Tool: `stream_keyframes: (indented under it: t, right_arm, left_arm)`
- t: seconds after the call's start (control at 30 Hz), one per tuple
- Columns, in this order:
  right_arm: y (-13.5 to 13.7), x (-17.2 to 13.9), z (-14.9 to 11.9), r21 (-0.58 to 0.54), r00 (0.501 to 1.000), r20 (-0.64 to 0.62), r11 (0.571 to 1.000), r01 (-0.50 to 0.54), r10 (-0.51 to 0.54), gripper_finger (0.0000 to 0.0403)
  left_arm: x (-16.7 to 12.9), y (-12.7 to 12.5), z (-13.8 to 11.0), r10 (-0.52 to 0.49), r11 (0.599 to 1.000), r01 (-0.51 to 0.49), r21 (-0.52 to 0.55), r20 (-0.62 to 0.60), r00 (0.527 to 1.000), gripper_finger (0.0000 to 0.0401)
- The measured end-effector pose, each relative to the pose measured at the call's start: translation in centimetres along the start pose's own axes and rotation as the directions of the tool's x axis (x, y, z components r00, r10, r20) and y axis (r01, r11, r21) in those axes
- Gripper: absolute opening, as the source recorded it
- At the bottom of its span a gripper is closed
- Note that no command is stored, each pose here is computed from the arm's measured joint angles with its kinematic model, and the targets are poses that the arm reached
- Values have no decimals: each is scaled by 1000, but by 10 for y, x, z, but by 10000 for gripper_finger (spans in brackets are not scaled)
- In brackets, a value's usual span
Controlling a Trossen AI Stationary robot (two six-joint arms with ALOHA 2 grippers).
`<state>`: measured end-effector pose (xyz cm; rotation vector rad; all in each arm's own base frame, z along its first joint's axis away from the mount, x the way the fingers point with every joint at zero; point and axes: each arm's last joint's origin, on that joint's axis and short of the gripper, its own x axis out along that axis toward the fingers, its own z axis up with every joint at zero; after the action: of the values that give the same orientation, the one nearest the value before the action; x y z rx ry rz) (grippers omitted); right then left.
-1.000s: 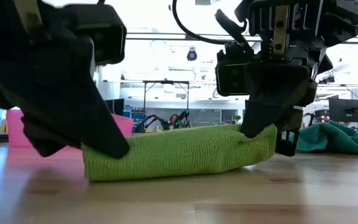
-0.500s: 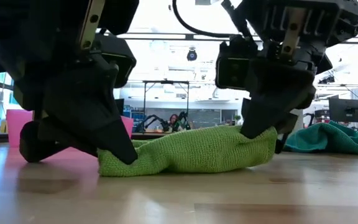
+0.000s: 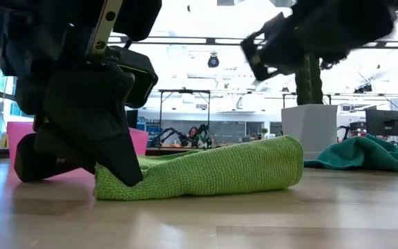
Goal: Roll microfiber towels into tight, uniform cylinder then place into a basket
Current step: Roll the green microfiber cloth
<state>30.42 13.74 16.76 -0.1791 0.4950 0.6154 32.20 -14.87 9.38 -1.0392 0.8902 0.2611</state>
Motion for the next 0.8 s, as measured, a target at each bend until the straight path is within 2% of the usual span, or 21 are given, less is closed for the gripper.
stream_keyframes:
  t: [0.07,0.13,0.47,0.7,0.8]
  right_arm:
    - [9,7,-4,-92,998,-29,994,59,-62,129]
    - [15,12,-10,-120,991,-63,987,110,-118,129]
    - [30,36,-32,-99,986,-113,989,110,-121,129]
    - [25,38,-35,-134,965,-117,967,218,-234,129]
    - [25,38,-35,-152,961,-119,961,230,-248,129]
  left_arm:
    - [0,1,3,-5,1000,4,-12,-16,1000,1]
    - [0,1,5,-10,1000,10,-20,-34,999,1]
    - [1,2,11,-28,999,26,-32,-79,996,1]
    - [1,1,11,-44,998,40,-42,-101,994,1]
    - [1,1,11,-48,998,44,-43,-105,993,1]
